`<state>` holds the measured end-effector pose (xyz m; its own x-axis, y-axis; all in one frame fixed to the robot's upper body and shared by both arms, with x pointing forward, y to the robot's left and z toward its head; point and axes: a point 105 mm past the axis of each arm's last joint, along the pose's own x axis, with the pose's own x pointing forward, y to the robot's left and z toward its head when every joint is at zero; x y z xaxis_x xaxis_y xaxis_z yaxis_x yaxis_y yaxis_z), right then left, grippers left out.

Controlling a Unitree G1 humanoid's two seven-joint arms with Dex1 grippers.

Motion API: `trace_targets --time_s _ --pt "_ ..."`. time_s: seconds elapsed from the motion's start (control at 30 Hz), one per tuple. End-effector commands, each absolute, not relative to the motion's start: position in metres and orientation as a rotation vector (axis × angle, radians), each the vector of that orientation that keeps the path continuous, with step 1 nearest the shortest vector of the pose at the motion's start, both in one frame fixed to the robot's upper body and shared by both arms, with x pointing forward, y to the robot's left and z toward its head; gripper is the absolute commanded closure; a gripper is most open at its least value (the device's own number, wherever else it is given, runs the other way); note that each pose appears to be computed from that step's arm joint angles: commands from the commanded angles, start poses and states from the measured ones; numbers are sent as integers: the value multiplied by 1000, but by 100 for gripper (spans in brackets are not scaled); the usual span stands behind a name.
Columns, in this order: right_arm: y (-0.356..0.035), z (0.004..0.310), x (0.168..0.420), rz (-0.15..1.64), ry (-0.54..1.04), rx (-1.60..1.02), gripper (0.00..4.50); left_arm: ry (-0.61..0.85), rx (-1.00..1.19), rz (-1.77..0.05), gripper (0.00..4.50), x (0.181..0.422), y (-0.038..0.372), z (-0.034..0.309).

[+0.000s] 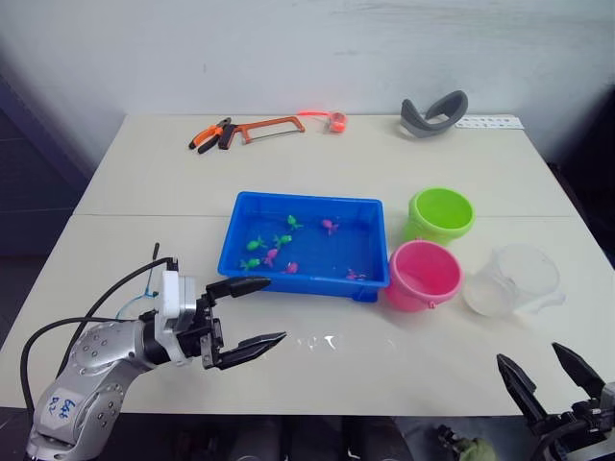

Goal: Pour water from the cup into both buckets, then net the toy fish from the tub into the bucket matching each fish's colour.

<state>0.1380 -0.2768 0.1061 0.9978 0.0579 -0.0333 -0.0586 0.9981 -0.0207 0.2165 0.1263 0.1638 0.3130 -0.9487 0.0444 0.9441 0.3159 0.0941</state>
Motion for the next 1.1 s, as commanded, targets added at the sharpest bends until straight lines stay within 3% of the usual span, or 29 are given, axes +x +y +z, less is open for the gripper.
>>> trace_targets --time_s 0.03,0.23,0.6,1.1 --pt "-306 103 149 -142 19 3 0 -132 44 -1286 7 216 119 171" --pt "-354 92 188 -331 35 61 0 -162 53 -1260 7 220 113 175" --pt "-393 70 216 -432 89 101 0 -181 74 -1210 7 217 116 176" --pt "-376 81 237 -372 18 160 0 -187 91 -1211 7 218 118 176"
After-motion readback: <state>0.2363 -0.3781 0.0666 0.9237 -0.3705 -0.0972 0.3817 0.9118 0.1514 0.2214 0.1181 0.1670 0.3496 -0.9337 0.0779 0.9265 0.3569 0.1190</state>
